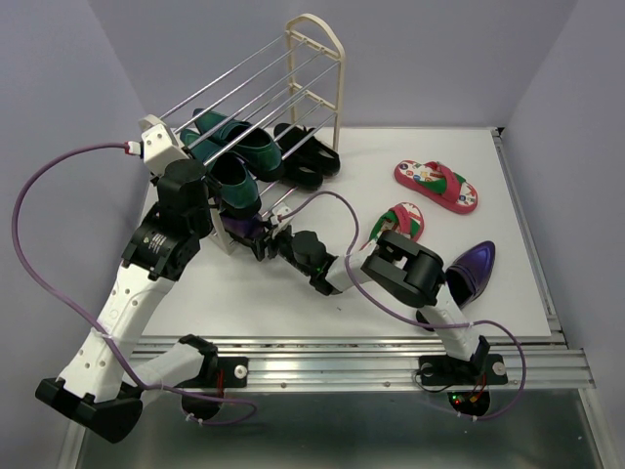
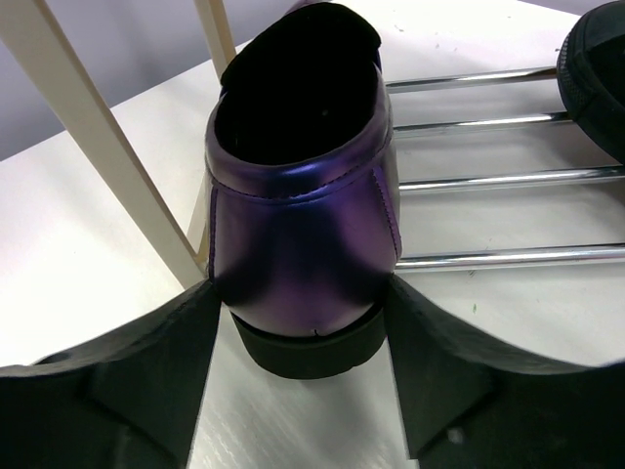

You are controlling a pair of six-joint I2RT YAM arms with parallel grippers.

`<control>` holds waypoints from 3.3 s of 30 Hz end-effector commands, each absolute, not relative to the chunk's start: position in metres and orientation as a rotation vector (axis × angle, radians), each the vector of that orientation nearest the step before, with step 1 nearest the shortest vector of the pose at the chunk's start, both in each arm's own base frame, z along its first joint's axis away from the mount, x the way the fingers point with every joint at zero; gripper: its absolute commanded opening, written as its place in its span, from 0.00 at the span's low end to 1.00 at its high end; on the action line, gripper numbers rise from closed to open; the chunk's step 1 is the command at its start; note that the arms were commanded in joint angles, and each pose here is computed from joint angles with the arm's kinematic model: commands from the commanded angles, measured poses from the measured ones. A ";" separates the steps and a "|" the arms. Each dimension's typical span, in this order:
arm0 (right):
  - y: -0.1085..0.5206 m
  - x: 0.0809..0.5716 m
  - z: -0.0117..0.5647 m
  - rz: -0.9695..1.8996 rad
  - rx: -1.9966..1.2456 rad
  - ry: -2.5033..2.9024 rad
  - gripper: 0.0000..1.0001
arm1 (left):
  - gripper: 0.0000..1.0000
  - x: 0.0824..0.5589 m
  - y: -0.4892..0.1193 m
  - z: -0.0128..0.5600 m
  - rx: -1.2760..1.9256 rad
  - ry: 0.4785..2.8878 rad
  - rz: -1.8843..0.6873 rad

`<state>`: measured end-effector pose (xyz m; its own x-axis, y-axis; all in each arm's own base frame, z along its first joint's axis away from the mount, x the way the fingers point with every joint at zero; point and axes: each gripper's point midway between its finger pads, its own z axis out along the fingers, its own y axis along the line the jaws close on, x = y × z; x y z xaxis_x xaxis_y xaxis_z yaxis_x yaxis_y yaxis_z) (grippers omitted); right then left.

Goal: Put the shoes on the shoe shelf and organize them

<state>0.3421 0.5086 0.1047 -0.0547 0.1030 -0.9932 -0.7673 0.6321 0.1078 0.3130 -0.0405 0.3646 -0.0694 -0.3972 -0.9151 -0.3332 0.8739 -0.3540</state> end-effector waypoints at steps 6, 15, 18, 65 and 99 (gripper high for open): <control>0.532 0.313 0.124 0.888 -0.639 1.386 0.79 | 0.01 0.314 -0.058 0.353 -0.533 1.717 -0.137; 0.525 0.307 0.135 0.869 -0.647 1.370 0.93 | 0.01 0.315 -0.059 0.352 -0.535 1.715 -0.149; 0.513 0.314 0.135 0.808 -0.606 1.386 1.00 | 0.01 0.315 -0.059 0.352 -0.536 1.715 -0.147; 0.052 0.209 0.145 -0.149 0.978 2.211 0.95 | 0.76 0.276 -0.030 0.468 -0.456 1.513 -0.143; 0.207 0.295 0.274 0.282 -0.307 2.016 0.01 | 0.76 0.270 -0.014 0.477 -0.491 1.499 -0.061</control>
<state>0.2903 0.1292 0.2140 -0.5720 0.1223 -0.8111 0.1185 0.9908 0.0658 0.2812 -0.0289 0.4518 0.0185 -0.3408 -0.9399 -0.2311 0.9132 -0.3357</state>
